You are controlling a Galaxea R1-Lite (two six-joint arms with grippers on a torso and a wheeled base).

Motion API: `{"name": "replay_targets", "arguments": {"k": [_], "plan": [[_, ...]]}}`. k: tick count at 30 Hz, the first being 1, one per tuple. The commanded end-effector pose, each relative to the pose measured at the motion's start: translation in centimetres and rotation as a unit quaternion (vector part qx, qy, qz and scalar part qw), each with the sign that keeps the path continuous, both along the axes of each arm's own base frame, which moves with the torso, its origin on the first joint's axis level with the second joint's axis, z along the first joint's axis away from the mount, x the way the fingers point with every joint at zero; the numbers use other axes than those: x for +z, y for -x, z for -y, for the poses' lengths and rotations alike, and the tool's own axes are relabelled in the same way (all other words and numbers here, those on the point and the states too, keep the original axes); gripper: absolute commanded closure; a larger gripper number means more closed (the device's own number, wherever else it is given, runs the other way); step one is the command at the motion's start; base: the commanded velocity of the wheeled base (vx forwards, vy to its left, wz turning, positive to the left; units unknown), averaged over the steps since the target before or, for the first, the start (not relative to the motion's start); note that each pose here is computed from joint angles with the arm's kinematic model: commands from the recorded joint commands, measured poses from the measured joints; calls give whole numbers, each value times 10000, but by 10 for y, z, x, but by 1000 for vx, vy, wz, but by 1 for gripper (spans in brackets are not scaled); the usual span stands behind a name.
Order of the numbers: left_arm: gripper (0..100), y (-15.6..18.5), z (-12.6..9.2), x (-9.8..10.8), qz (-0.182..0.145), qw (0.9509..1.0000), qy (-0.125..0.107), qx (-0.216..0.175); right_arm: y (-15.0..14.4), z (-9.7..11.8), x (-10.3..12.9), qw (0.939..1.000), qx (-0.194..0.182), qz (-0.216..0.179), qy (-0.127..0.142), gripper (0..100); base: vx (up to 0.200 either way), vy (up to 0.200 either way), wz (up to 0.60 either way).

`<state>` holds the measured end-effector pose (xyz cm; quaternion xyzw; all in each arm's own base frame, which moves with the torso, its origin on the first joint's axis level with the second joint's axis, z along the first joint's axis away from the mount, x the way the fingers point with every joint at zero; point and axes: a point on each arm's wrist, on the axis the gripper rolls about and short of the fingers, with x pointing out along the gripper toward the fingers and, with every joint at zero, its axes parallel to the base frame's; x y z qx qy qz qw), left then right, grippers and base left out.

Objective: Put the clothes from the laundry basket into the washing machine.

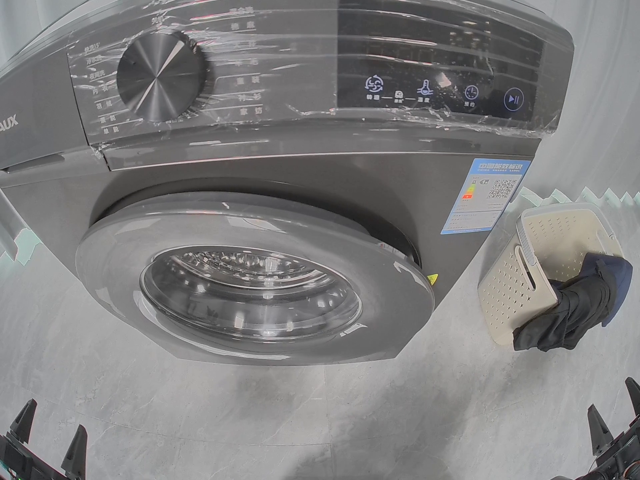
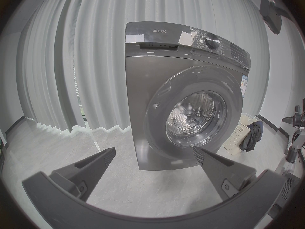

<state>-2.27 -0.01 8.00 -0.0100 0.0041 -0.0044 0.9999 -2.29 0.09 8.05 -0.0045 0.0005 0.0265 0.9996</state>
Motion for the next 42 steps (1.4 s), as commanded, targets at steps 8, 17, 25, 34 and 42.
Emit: {"name": "replay_targets", "arguments": {"k": [8, 17, 25, 34, 42], "plan": [[0, 0, 0, -4, 17, 10000, 0, -1, 0, 0, -4, 10000, -4, 6, 1, 0, 0, 0, 0], [0, 0, 0, -4, 10, 10000, 0, -1, 0, 0, -4, 10000, -4, 6, 1, 0, 0, 0, 200], [0, 0, 0, -4, 10, 10000, 0, -1, 0, 0, -4, 10000, 4, 6, 1, 0, 0, 175, 0], [0, 0, 0, -4, 10, 10000, 7, -1, 0, 0, -4, 10000, -4, 6, 1, 0, 0, 111, 133], [0, 0, 0, -4, 10, 10000, 0, -1, 0, 0, -4, 10000, -4, 6, 1, 0, 0, 0, 300]]}}
